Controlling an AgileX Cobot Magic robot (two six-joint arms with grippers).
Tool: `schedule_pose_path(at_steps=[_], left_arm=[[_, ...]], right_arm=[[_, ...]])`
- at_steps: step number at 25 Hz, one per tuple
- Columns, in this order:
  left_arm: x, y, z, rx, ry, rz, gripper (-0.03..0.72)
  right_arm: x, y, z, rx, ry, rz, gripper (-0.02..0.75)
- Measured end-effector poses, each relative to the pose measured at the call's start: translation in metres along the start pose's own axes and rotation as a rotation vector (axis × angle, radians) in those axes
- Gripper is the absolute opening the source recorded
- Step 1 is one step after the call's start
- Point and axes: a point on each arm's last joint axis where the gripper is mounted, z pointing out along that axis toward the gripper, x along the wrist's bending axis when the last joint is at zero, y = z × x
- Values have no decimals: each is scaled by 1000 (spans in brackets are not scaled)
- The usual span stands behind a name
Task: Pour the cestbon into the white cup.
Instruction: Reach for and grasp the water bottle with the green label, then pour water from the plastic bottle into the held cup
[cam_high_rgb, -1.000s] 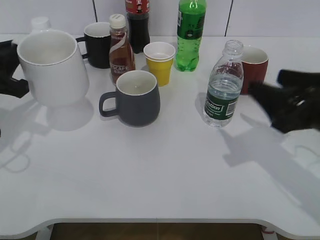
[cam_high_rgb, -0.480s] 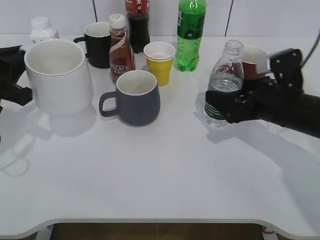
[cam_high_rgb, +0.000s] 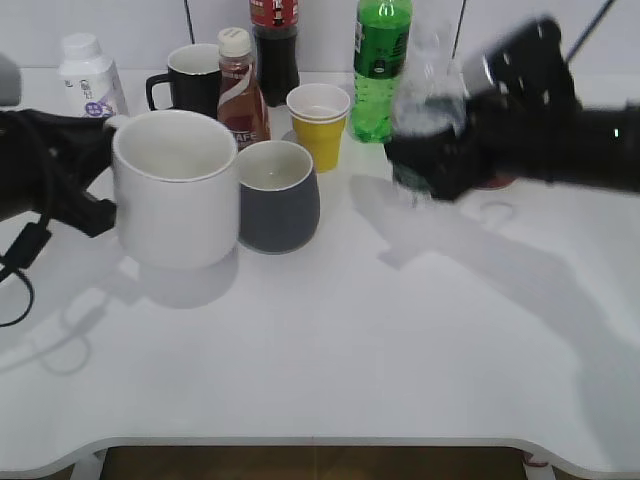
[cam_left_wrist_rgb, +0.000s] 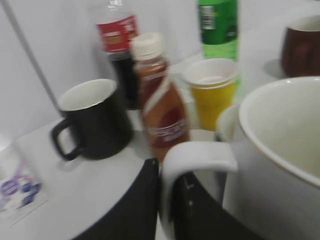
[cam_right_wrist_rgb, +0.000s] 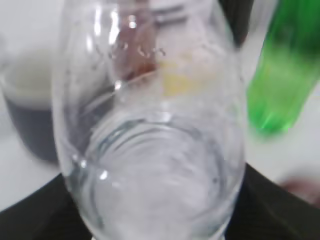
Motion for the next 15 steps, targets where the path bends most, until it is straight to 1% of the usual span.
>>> schedule_pose_path(at_steps=[2,3,4,5,7,11,13,15], left_arm=[[-8,12,2,22,-17,0,40],[-11,19,4,24,-24,1,40],[-13,25,5,35,-27,4,40],[-15,32,8,45,-34,7,40],[-19,42,12,67,-44,14,40],[-20,58,17,127,-43,26,40],[-19,64,18,157,-35,28,40],[-17,69,19,161,-28,29,40]], right_arm=[[12,35,2,-1,-34,-117,468],[20,50,5,19,-60,-187,468],[29,65,9,20,-66,-258,468],[36,77,11,33,-84,-318,468],[53,93,19,59,-92,-453,468],[73,109,24,129,-118,-679,468],[75,113,25,156,-133,-747,468],[75,117,26,176,-147,-822,468]])
